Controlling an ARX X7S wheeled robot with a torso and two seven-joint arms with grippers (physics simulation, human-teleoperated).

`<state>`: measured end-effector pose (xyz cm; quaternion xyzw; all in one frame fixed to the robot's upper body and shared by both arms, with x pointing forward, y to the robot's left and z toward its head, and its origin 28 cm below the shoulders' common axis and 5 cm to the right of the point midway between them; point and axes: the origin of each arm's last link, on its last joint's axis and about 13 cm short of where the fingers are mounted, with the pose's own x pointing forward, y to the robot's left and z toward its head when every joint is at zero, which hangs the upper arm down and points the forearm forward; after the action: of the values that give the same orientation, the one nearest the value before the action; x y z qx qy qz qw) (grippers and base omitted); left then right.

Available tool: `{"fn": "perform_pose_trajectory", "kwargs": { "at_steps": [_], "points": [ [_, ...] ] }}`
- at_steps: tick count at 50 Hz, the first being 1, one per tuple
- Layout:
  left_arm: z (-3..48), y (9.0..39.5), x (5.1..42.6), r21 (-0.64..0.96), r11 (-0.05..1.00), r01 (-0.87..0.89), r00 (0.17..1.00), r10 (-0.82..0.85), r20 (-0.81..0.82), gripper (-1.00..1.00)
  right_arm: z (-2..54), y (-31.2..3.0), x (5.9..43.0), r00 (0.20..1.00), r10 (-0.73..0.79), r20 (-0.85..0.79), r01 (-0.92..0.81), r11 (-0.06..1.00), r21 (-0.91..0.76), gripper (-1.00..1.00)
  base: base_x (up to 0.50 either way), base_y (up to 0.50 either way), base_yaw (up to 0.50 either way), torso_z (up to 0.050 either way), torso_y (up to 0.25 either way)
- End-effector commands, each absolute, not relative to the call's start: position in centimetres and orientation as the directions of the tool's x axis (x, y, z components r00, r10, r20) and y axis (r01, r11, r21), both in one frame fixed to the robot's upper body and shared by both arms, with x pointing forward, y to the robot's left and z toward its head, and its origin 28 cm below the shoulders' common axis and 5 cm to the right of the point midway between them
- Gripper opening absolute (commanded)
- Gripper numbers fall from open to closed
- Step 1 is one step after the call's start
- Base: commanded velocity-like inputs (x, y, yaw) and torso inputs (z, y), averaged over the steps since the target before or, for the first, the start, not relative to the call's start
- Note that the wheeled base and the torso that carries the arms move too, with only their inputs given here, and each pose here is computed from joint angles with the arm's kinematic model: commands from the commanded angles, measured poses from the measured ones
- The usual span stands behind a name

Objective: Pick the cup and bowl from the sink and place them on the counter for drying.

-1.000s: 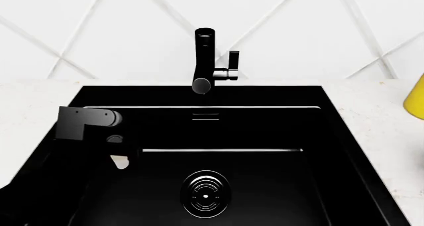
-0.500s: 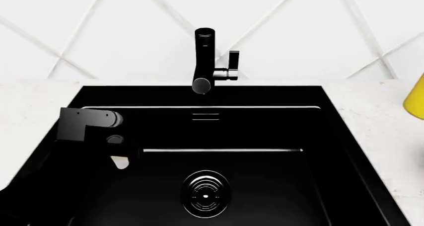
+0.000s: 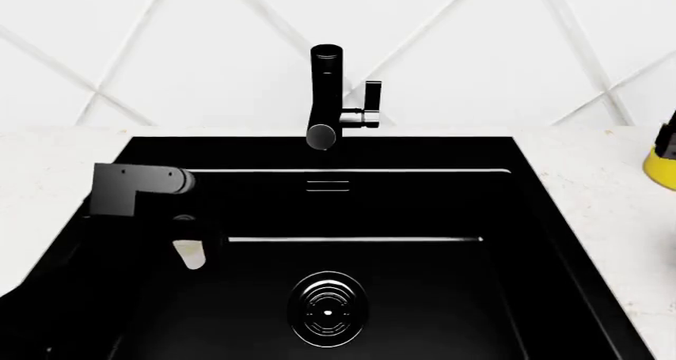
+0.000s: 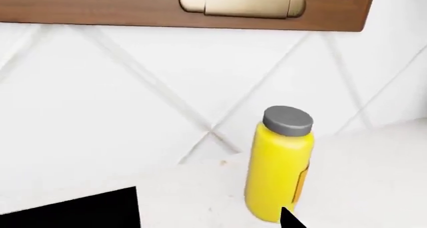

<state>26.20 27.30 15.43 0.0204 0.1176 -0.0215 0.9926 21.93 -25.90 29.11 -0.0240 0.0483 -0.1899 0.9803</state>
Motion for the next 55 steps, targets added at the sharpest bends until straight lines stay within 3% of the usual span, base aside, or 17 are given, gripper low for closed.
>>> {"fn": "perform_pose_trajectory", "kwargs": {
  "at_steps": [1,4,5,19,55],
  "points": [
    [15.5,27.3,26.4,0.05,0.998,0.036,0.975,-0.024,-0.221,1.0,27.5,-23.2,22.1,0.977,-0.207,-0.049,0.2,0.974,-0.107,1.0,0.0,0.0,0.0,0.0,0.0],
    [15.5,27.2,26.5,0.061,0.998,0.027,0.975,-0.013,-0.223,1.0,27.3,-22.7,22.1,0.985,-0.173,-0.031,0.168,0.978,-0.123,1.0,0.0,0.0,0.0,0.0,0.0],
    [15.4,27.4,26.4,0.064,0.998,0.024,0.974,-0.009,-0.226,1.0,27.1,-22.3,22.1,0.988,-0.154,-0.001,0.151,0.968,-0.198,1.0,0.0,0.0,0.0,0.0,0.0],
    [13.6,26.4,27.8,0.024,1.0,-0.005,0.968,0.01,-0.252,1.0,26.2,-19.6,22.5,0.998,-0.023,-0.054,0.015,0.991,-0.131,1.0,0.0,0.0,0.0,0.0,0.0],
    [7.8,26.7,30.8,0.075,0.978,-0.193,0.937,0.206,-0.283,1.0,25.8,-18.2,23.2,0.998,0.038,-0.044,-0.045,0.988,-0.147,1.0,0.0,0.0,0.0,0.0,0.0]
  ]
}}
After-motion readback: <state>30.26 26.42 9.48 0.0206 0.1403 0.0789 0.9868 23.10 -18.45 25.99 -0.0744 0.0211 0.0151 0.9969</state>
